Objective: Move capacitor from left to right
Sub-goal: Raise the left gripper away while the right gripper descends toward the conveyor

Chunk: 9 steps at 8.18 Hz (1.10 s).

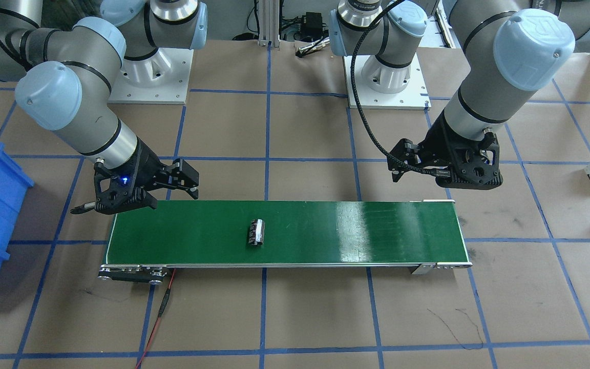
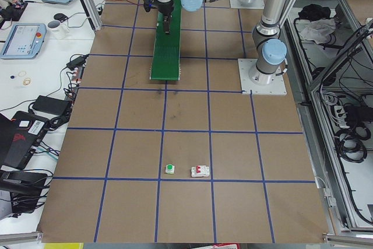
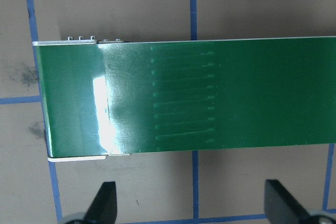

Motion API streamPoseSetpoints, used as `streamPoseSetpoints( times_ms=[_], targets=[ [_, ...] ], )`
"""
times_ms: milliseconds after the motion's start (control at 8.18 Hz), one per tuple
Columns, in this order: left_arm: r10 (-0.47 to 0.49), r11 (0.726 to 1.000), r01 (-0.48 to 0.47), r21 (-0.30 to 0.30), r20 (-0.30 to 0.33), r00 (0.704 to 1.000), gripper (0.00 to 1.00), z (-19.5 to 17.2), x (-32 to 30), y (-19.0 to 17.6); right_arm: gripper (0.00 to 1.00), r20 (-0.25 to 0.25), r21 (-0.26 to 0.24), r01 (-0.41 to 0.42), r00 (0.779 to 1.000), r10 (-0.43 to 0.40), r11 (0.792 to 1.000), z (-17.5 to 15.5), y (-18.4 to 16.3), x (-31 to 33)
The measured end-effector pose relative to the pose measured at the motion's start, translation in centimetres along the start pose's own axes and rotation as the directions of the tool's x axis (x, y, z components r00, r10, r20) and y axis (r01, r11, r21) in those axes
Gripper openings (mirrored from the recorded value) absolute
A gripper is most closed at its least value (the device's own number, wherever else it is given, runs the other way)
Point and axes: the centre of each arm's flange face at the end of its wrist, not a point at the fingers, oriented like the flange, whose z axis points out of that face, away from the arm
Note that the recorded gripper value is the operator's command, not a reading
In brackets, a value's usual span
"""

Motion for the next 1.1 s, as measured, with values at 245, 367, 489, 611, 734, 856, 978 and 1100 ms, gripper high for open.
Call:
streamPoseSetpoints(
  times_ms=[245, 367, 489, 611, 734, 856, 978, 1100],
  targets=[
    [-0.002, 1.000, 0.002, -0.002, -0.001, 1.000, 1.00, 0.1, -0.1, -0.1, 0.92, -0.056, -0.013, -0.003, 0.998, 0.002, 1.000, 0.3, 0.0, 0.8],
    [-0.003, 1.000, 0.003, -0.003, -0.002, 1.000, 1.00, 0.2, -0.1, -0.1, 0.92, -0.069, -0.022, -0.009, 0.998, 0.007, 1.000, 0.7, -0.2, 1.3],
    [-0.003, 1.000, 0.003, -0.003, -0.002, 1.000, 1.00, 0.2, -0.1, -0.1, 0.92, -0.073, -0.031, -0.021, 0.997, 0.019, 0.999, 1.2, -0.4, 2.0],
    [-0.005, 1.000, 0.005, -0.003, -0.002, 1.000, 1.00, 0.2, -0.1, -0.2, 0.92, -0.071, -0.036, -0.035, 0.997, 0.032, 0.999, 1.5, -0.6, 2.6],
    [-0.009, 1.000, 0.009, -0.004, -0.002, 1.000, 1.00, 0.2, -0.1, -0.2, 0.92, -0.067, -0.040, -0.044, 0.997, 0.041, 0.998, 1.7, -0.7, 3.0],
    [-0.012, 1.000, 0.012, -0.004, -0.002, 1.000, 1.00, 0.3, -0.1, -0.2, 0.92, -0.064, -0.044, -0.050, 0.997, 0.047, 0.998, 1.9, -0.8, 3.2],
    [-0.014, 1.000, 0.014, -0.005, -0.002, 1.000, 1.00, 0.3, -0.1, -0.2, 0.91, -0.062, -0.048, -0.058, 0.997, 0.055, 0.997, 2.2, -0.9, 3.3],
    [-0.014, 1.000, 0.014, -0.005, -0.002, 1.000, 1.00, 0.3, -0.1, -0.2, 0.92, -0.060, -0.053, -0.072, 0.996, 0.068, 0.996, 2.6, -1.0, 3.5]
  ],
)
